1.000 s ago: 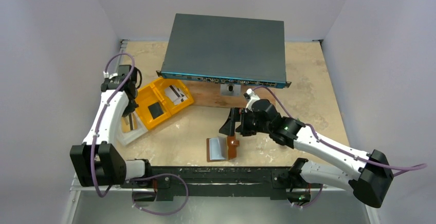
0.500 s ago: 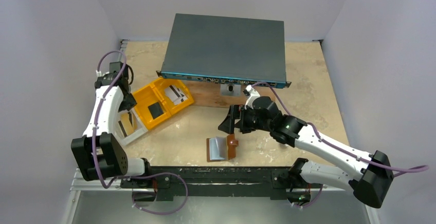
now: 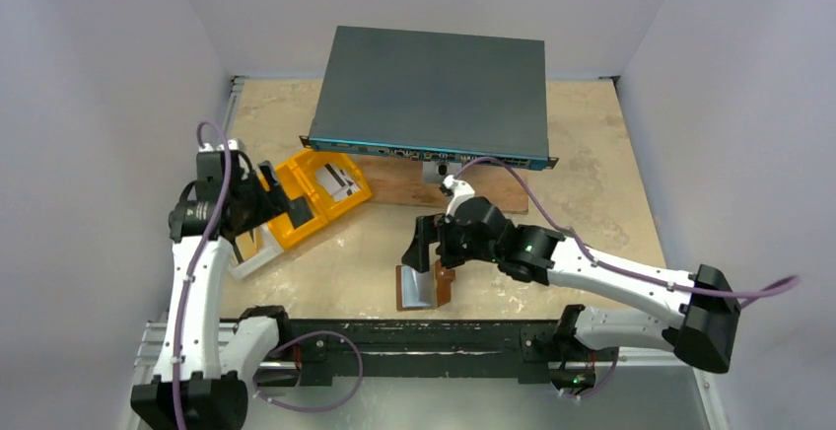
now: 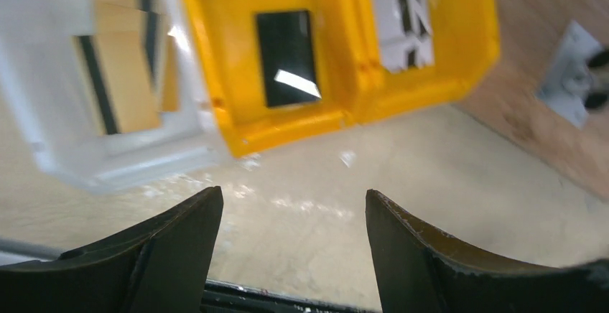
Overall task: Take the credit cards out of the card holder
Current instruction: Place the credit card in the storage box, then remove the credit card from the card holder.
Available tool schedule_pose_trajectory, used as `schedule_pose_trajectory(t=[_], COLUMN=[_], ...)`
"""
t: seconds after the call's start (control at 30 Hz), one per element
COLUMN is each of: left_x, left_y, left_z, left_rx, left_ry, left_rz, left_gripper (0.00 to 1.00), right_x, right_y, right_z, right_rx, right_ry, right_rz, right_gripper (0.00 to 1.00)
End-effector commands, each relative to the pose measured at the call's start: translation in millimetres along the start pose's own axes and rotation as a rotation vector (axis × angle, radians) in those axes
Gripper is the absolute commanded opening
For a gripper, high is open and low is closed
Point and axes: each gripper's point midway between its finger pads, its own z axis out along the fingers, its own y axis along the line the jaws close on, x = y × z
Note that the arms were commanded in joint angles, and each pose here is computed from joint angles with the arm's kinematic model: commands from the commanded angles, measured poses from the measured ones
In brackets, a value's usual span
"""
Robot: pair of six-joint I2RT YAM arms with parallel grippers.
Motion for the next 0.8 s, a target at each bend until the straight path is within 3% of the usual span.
schedule_pose_trajectory(t=[0.0,0.07,0.33,0.5,0.77], left_x=[49,70,104,111,133], left_y=[-59,-70,-79,-81,-94], left_z=[-14,-17,-16,-16,-14], left_rx=[0.319,0.382,0.480,0.494,0.555], left_ry=[0.113,0.159,0.238,0.264,0.324], left_rz=[0.092,0.102,0.107,0.094,0.079], left_gripper=[0.73,0.72,0.68,0.66,0.66], right_x=[-7,7,57,67,78], right_y=[39,50,72,59,16], right_z=[8,16,58,78,82], right_rx=[-0.026,-0.033,-0.005,0.106,0.292], right_ry=[-0.064,-0.038,0.078,0.102,0.111], right_rz=[-0.020,-0.020,-0.032,-0.045,-0.053], right_gripper=[0.96,0.89,0.38,0.27,0.25])
